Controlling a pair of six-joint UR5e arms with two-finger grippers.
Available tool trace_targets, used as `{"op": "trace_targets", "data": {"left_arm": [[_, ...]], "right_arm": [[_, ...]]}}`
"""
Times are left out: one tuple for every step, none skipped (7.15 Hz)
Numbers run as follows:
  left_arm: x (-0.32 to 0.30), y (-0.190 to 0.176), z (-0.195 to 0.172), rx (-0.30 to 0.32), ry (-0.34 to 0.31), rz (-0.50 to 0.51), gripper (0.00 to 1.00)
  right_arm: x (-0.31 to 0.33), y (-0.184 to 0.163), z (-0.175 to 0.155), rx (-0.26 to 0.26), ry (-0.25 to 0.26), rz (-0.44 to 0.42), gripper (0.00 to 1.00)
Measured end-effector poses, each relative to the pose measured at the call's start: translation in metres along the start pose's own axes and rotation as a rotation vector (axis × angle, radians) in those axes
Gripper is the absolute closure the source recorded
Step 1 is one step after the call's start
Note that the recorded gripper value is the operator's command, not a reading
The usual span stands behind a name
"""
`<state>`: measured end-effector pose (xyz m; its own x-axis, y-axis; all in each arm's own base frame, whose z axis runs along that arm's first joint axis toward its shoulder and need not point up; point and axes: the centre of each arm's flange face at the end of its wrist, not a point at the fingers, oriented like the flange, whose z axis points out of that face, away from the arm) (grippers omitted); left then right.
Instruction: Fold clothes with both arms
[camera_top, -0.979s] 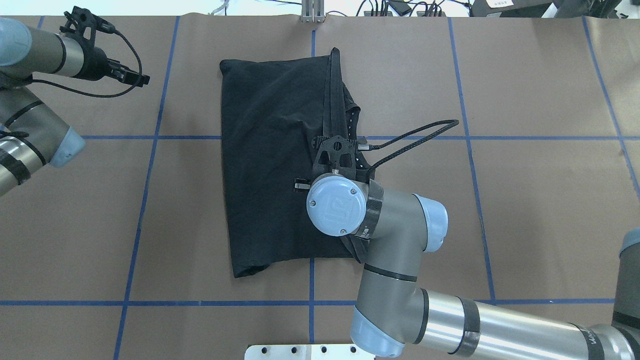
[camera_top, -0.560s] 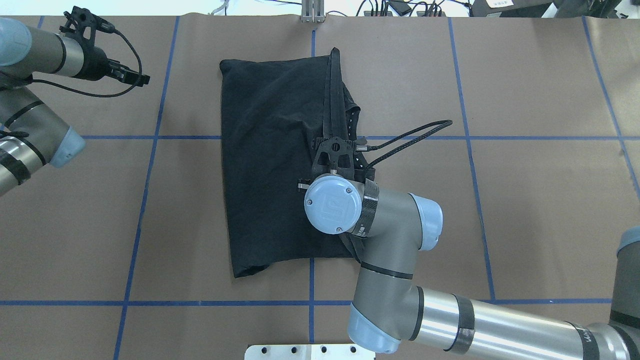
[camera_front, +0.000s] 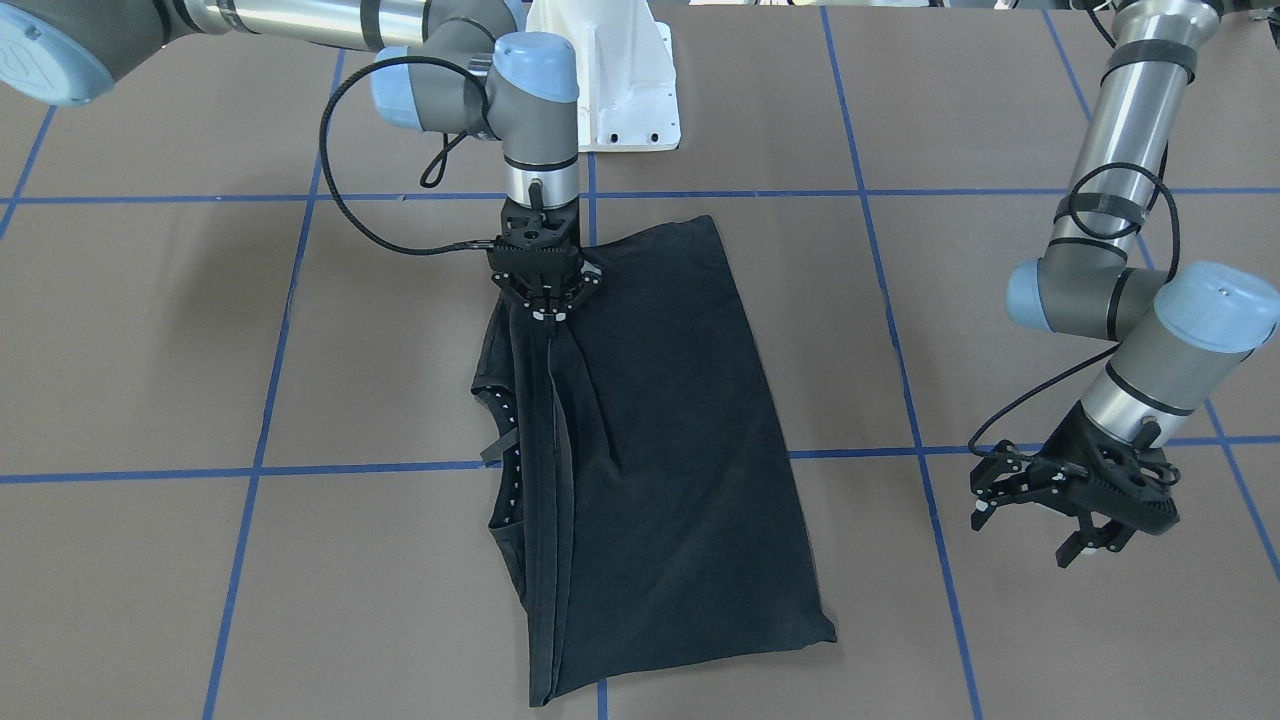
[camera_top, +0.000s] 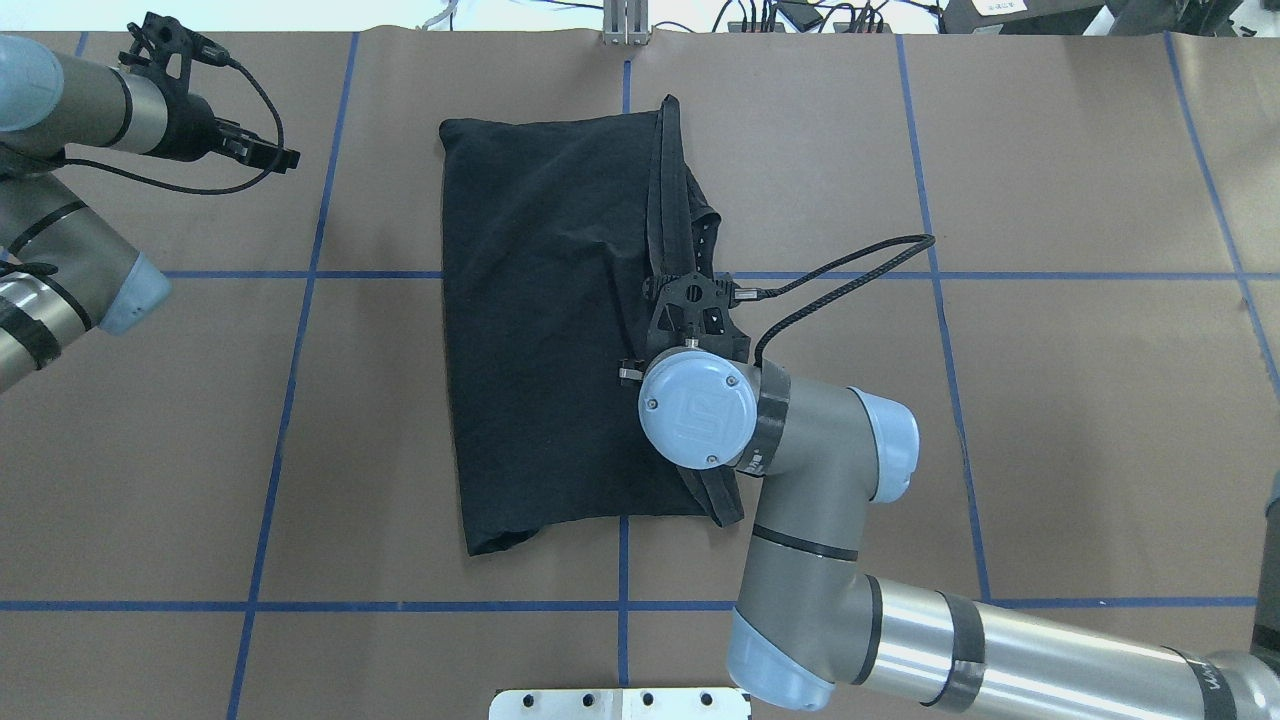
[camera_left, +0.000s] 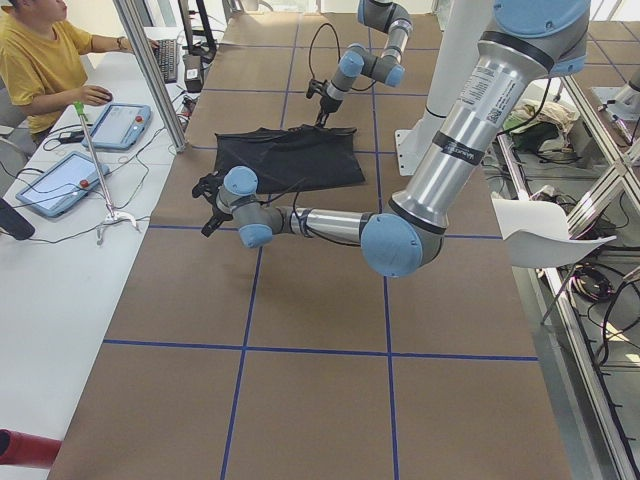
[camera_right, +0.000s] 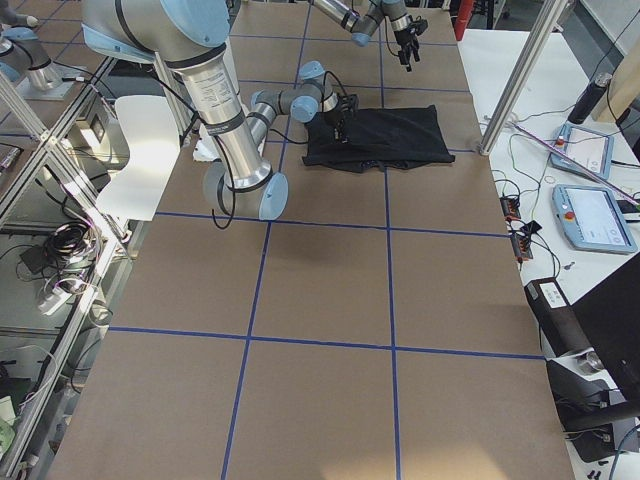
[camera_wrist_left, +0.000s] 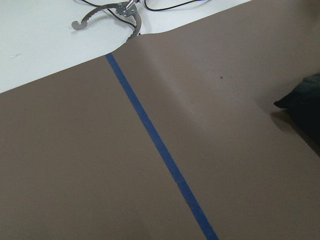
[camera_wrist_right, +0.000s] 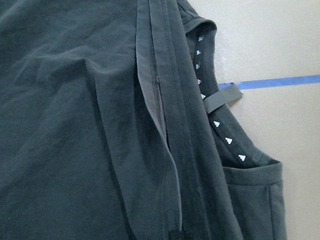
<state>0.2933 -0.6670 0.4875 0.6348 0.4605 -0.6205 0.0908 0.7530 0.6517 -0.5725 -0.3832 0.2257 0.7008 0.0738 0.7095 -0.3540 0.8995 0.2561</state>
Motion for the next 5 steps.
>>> {"op": "trace_targets", "data": {"left_arm": [[0.000, 0.000, 0.000, 0.000, 0.001, -0.001, 0.00], [0.001, 0.000, 0.000, 0.000, 0.001, -0.003, 0.00], [0.001, 0.000, 0.000, 0.000, 0.002, -0.005, 0.00], [0.002, 0.000, 0.000, 0.000, 0.002, -0.006, 0.00], [0.002, 0.000, 0.001, 0.001, 0.003, -0.005, 0.00]], "right_arm": [[0.025, -0.001, -0.006, -0.002, 0.001, -0.025, 1.00], [0.045, -0.001, -0.004, -0.005, 0.013, -0.039, 1.00], [0.060, 0.002, 0.002, -0.009, 0.031, -0.046, 1.00], [0.070, 0.004, 0.008, -0.011, 0.050, -0.051, 0.36], [0.075, 0.003, 0.011, -0.008, 0.059, -0.050, 0.00]]}}
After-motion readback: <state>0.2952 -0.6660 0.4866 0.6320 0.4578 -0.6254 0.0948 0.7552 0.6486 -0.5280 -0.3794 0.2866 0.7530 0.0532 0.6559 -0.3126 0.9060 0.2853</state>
